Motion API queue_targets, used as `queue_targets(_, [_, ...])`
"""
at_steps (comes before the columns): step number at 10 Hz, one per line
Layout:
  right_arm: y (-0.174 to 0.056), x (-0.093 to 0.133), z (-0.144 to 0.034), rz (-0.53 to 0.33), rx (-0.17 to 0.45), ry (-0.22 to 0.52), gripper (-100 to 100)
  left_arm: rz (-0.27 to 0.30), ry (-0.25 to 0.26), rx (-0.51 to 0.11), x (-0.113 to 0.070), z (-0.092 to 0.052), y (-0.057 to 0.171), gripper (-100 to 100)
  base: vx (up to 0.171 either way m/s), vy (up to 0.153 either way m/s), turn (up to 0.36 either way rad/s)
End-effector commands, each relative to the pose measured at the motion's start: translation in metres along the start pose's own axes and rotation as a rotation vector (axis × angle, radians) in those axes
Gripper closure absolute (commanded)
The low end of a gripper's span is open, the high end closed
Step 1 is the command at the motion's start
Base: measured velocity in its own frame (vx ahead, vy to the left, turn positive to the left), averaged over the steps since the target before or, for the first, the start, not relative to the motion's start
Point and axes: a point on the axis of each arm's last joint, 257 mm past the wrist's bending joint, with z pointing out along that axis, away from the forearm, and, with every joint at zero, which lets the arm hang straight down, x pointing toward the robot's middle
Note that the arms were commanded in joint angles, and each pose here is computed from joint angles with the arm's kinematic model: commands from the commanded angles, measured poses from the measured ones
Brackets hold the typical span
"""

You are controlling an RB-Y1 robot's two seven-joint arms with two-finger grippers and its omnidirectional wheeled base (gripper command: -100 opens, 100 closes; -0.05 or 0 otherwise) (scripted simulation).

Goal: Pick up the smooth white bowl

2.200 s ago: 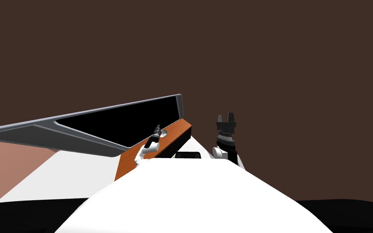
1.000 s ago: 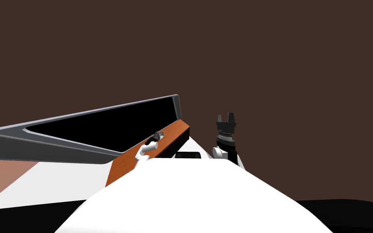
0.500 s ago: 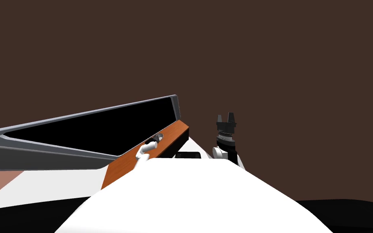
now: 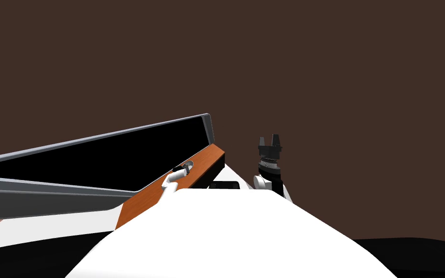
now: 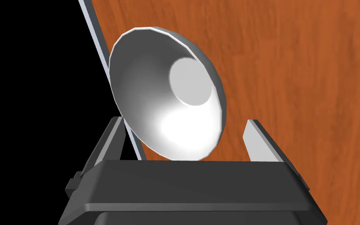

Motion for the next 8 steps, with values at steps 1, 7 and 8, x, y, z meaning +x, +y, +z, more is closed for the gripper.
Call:
queue_targets(1, [0.0, 0.0, 0.0, 0.0, 0.0, 0.0, 0, -0.007, -0.005, -0.022, -0.004, 0.003, 0.006, -100, 0.017, 0.015, -0.017])
queue_targets(7, [0.0, 0.0, 0.0, 0.0, 0.0, 0.0, 0, -0.047, -0.027, -0.139, -0.018, 0.012, 0.049, -100, -0.004, 0.01, -0.025])
queue_targets(8, [0.0, 0.0, 0.0, 0.0, 0.0, 0.0, 0, -0.047, -0.027, -0.139, -0.018, 0.012, 0.049, -100, -0.004, 0.004, -0.012])
